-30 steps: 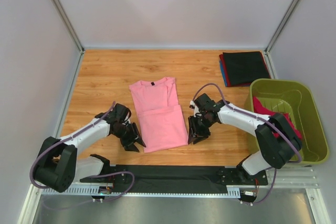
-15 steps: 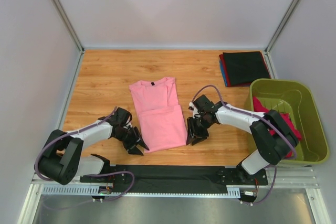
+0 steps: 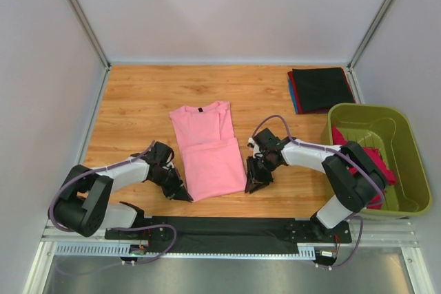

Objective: Fold and stack the t-shirts
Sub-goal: Fold the tshirt

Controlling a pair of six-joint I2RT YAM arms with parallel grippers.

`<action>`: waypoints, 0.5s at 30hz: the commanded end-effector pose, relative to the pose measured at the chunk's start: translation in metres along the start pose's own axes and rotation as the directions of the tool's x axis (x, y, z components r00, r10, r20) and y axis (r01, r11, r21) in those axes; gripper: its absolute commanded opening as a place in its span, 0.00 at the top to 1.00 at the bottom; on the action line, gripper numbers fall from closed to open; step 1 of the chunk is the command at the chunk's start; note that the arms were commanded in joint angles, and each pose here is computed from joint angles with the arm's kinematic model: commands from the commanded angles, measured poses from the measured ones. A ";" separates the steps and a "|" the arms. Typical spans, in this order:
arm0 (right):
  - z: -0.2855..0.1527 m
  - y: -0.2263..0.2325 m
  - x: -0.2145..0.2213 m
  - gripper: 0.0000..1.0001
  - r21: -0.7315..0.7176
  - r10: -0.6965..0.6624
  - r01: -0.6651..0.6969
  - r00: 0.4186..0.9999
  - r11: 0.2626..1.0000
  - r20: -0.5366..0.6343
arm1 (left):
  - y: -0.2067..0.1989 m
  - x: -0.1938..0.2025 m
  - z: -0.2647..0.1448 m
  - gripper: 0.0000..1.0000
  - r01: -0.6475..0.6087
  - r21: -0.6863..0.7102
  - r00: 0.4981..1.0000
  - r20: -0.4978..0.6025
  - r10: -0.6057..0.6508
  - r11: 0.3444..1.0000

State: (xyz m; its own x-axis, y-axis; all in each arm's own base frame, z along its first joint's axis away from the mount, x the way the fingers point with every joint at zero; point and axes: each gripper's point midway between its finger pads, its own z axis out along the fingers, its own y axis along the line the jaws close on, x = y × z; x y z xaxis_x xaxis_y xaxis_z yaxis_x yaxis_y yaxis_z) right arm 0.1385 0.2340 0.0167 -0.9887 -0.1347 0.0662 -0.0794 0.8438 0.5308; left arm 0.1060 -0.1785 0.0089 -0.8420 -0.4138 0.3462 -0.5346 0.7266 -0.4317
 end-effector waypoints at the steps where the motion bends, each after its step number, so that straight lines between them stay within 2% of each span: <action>1: 0.001 0.005 -0.014 0.77 -0.008 -0.019 0.019 0.999 1.000 0.044 | 0.016 -0.012 0.006 1.00 -0.007 -0.073 0.997 0.073 0.013 0.997; 3: 0.000 0.004 -0.014 0.87 0.000 -0.025 0.025 0.999 1.000 0.046 | 0.014 -0.013 0.004 1.00 -0.010 -0.069 0.997 0.077 0.016 0.998; 4: 0.000 0.003 -0.013 0.97 0.002 -0.027 0.027 0.999 1.000 0.045 | 0.014 -0.011 0.003 1.00 -0.007 -0.076 0.997 0.073 0.013 0.997; 5: -0.002 0.003 -0.012 1.00 0.002 -0.025 0.025 0.999 1.000 0.044 | 0.012 -0.011 0.001 1.00 -0.011 -0.073 0.997 0.075 0.016 0.997; 10: -0.014 0.004 -0.006 1.00 0.002 -0.047 0.047 0.996 0.999 0.076 | 0.013 -0.003 -0.010 1.00 -0.014 -0.107 0.997 0.074 0.022 0.994; 15: -0.027 0.001 0.002 1.00 0.032 -0.058 0.055 0.994 0.998 0.094 | 0.004 0.005 -0.025 1.00 -0.021 -0.076 0.994 0.108 0.029 0.997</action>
State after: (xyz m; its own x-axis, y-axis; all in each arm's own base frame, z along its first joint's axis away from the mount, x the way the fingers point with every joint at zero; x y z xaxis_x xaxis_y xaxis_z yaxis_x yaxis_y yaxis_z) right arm 0.1408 0.2293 0.0329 -0.9916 -0.1291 -0.0073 -0.1132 0.8391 0.5321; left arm 0.1031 -0.1693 0.0185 -0.8642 -0.4267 0.2665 -0.5020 0.7671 -0.3994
